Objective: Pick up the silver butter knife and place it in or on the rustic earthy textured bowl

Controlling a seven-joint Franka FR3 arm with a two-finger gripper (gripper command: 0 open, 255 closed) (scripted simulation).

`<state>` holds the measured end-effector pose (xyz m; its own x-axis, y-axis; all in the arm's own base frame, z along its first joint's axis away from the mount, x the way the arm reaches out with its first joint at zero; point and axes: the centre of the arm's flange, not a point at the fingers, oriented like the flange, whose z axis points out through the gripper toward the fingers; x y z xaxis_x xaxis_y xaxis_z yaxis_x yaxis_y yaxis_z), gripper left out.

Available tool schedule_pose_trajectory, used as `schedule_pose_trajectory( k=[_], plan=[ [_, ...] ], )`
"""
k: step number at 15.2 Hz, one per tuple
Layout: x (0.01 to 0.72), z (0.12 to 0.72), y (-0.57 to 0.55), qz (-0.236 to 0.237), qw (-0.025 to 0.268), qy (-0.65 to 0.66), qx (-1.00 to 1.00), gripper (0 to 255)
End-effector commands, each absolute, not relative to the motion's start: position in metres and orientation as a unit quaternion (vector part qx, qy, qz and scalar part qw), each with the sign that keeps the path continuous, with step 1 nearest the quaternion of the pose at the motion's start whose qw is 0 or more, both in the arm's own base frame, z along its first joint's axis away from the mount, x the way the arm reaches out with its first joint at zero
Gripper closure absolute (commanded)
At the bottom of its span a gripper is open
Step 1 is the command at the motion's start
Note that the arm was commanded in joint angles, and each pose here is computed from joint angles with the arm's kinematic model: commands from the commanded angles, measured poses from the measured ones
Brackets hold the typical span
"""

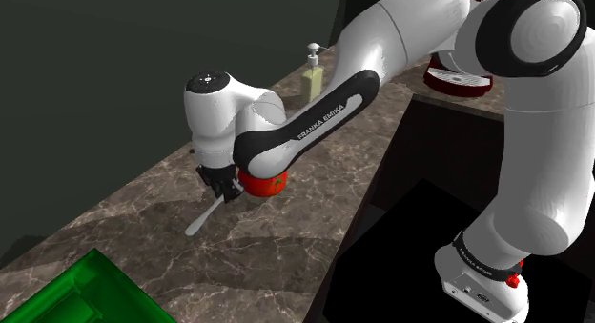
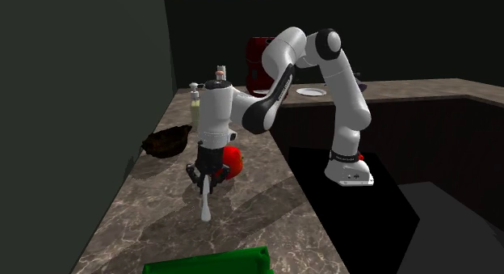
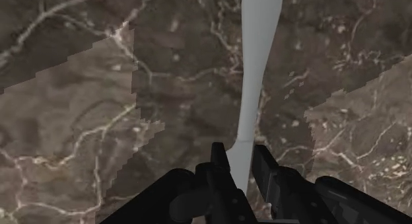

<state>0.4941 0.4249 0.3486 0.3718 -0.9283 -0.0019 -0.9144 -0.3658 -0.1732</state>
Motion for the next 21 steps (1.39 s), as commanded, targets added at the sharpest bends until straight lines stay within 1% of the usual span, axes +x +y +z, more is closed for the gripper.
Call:
schedule_pose_trajectory(
  k=[1, 21],
  plan=[
    [0.495, 0.358, 0.424, -0.048, 0.072, 0.559, -0.825, 255],
    [0.495, 0.464, 0.424, -0.048, 0.072, 0.559, -0.825, 255]
  ],
)
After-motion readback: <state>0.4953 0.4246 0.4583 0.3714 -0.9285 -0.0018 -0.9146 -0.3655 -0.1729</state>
